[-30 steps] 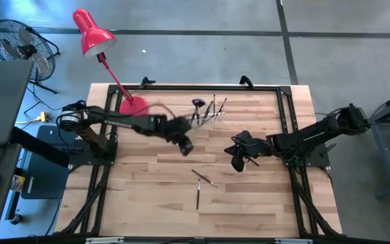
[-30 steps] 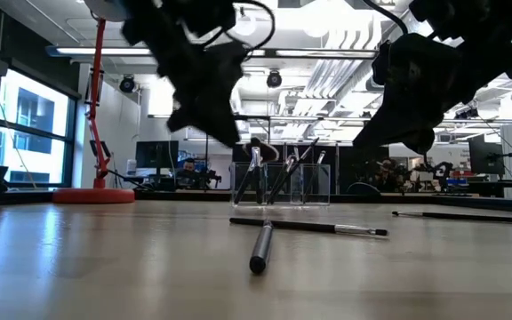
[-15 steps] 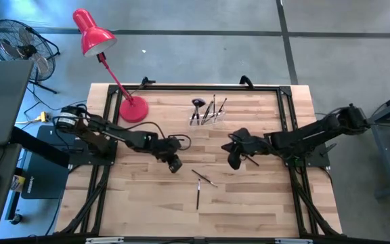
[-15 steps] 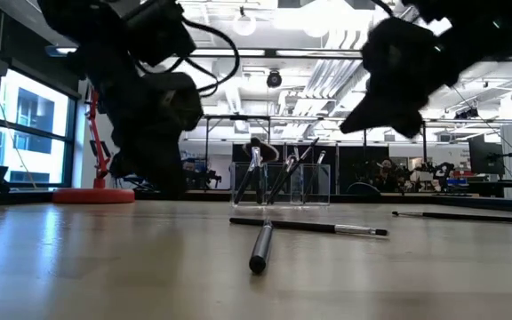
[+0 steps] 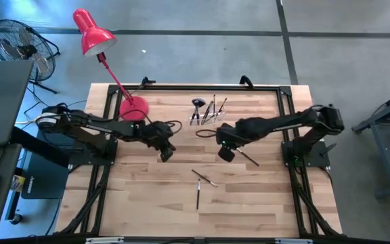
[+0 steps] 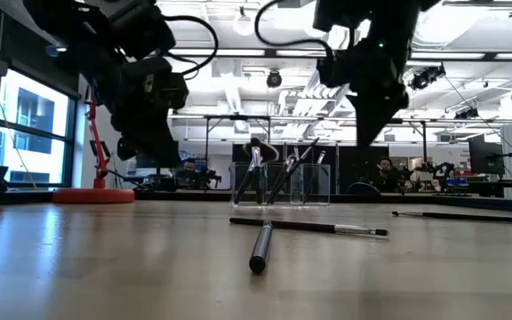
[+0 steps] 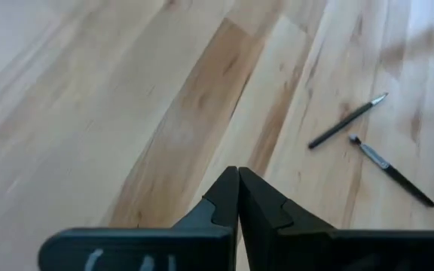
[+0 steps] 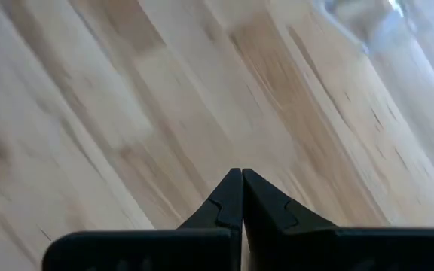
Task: Put items in baskets/containers
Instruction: Put the eyeshadow brush into the transparent organizer
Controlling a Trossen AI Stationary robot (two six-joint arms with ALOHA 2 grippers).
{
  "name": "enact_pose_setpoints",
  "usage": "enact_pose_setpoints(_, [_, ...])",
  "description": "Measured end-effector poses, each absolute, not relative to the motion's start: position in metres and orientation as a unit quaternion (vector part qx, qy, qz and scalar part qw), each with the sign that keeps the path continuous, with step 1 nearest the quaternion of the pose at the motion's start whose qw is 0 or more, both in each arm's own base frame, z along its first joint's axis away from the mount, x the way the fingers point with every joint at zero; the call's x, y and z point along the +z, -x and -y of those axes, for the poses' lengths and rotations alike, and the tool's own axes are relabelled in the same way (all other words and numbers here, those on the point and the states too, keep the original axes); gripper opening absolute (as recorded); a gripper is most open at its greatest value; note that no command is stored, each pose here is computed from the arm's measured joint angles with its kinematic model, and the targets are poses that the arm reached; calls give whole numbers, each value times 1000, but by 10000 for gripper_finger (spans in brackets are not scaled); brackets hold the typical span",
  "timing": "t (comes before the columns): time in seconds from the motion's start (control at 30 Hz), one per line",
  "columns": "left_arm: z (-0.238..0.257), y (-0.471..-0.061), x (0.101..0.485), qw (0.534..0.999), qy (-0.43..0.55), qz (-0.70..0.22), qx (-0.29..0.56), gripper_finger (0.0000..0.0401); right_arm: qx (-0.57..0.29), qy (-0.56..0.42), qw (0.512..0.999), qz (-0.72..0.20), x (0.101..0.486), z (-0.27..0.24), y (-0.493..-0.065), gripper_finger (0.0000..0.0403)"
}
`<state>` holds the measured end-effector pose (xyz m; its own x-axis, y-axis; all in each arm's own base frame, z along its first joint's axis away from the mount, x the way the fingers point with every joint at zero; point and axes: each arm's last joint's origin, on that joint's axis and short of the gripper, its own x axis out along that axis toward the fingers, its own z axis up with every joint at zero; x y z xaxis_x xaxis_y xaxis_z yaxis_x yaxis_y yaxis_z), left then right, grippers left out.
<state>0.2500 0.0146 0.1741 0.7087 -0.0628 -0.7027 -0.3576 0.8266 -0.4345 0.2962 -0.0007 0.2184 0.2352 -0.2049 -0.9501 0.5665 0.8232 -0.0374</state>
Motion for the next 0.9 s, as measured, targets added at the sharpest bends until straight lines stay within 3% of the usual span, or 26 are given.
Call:
enact_pose_setpoints(0.2, [-17,-245,176,884,268,-377,64,1,-264,-173,725,-612,215,4,-292,17])
enact_pose_setpoints(0.5, [-16,-245,176,888,255,-382,41,1,-273,-228,657,-665,180,8,-267,76])
enact_pose_setpoints(0.9, [-15,-245,176,888,254,-381,35,1,-243,-241,679,-649,154,8,-263,110])
